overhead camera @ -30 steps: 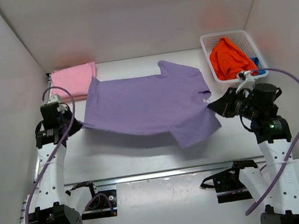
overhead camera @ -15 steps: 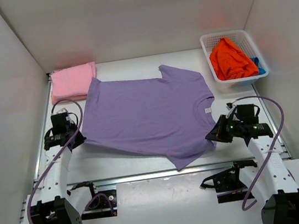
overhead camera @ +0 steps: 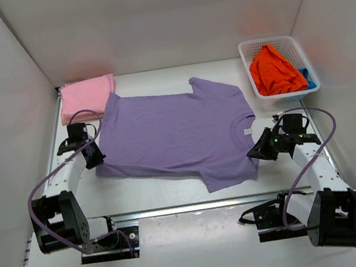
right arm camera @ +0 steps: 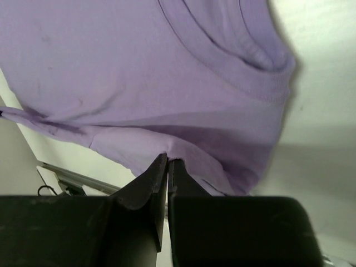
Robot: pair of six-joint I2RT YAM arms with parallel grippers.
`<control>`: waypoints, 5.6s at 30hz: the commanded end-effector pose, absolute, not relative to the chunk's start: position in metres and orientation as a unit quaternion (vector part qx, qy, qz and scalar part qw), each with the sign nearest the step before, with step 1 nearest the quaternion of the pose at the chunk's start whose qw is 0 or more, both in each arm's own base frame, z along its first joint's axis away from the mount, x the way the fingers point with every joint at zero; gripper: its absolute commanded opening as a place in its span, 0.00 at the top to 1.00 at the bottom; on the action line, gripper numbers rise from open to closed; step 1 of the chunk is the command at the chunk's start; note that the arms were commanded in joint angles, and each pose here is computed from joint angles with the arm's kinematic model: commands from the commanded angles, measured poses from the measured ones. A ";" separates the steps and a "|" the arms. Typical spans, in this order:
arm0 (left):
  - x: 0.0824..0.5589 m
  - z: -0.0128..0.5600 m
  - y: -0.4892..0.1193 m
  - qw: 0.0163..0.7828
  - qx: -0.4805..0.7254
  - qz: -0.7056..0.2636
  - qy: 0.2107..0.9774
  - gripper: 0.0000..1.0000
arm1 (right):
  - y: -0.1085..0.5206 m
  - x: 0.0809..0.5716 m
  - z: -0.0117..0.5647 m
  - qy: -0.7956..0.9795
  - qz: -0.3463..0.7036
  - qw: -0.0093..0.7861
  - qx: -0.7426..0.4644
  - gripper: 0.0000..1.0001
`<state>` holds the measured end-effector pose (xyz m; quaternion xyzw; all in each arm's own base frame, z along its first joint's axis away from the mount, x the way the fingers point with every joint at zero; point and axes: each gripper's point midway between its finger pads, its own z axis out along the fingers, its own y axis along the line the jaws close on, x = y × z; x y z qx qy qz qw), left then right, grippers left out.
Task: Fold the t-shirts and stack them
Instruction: Fold the flattened tshirt in 1/3 of the way, then grap the side of the flattened tshirt furthest away from the robot with both arms
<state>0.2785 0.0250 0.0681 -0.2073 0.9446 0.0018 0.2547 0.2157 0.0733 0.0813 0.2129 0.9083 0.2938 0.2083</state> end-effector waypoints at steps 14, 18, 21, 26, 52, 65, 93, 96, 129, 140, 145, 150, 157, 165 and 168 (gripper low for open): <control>0.371 0.078 0.027 0.274 -0.196 -0.013 0.941 1.00 | 0.057 0.312 0.121 0.890 0.296 0.280 0.204 1.00; 0.378 0.071 0.026 0.268 -0.193 -0.016 0.944 1.00 | 0.057 0.323 0.112 0.893 0.295 0.272 0.204 1.00; 0.383 0.068 0.027 0.263 -0.194 -0.013 0.945 1.00 | 0.058 0.331 0.109 0.894 0.294 0.272 0.202 0.99; 0.388 0.062 0.027 0.260 -0.196 -0.012 0.946 1.00 | 0.060 0.346 0.103 0.893 0.300 0.270 0.202 1.00; 0.327 0.015 -0.007 0.140 -0.101 0.074 0.982 0.66 | 0.136 0.335 0.077 0.931 0.272 0.241 0.028 0.78; 0.261 0.007 -0.008 0.022 0.028 0.124 0.992 0.84 | 0.122 0.273 0.013 0.965 0.221 0.123 0.072 0.81; 0.307 0.144 -0.010 0.243 -0.048 0.053 0.967 0.50 | 0.106 0.263 0.105 0.960 0.196 0.195 0.046 0.83; 0.338 0.145 -0.005 0.263 -0.068 0.059 0.961 0.49 | 0.120 0.282 0.126 0.950 0.210 0.229 0.029 0.83; 0.510 0.043 0.011 0.315 -0.026 0.050 0.948 0.15 | 0.145 0.365 0.136 0.913 0.285 0.292 0.014 0.84; 0.486 0.085 0.000 0.361 -0.067 0.017 0.930 1.00 | 0.144 0.406 0.131 0.909 0.265 0.322 0.002 0.84; 0.452 0.080 -0.006 0.335 -0.101 -0.021 0.937 1.00 | 0.128 0.466 0.139 0.901 0.241 0.361 0.017 0.76; 0.431 0.081 0.001 0.311 -0.096 -0.001 0.945 1.00 | 0.108 0.513 0.116 0.913 0.191 0.359 0.026 0.67; 0.423 0.091 -0.009 0.332 -0.085 -0.021 0.939 1.00 | 0.094 0.560 0.078 0.934 0.106 0.340 -0.016 0.50; 0.420 0.085 -0.010 0.328 -0.085 -0.024 0.940 1.00 | 0.096 0.576 0.046 0.950 0.086 0.293 -0.057 0.50; 0.420 0.085 -0.013 0.329 -0.080 -0.023 0.941 1.00 | 0.097 0.570 0.037 0.954 0.096 0.277 -0.058 0.54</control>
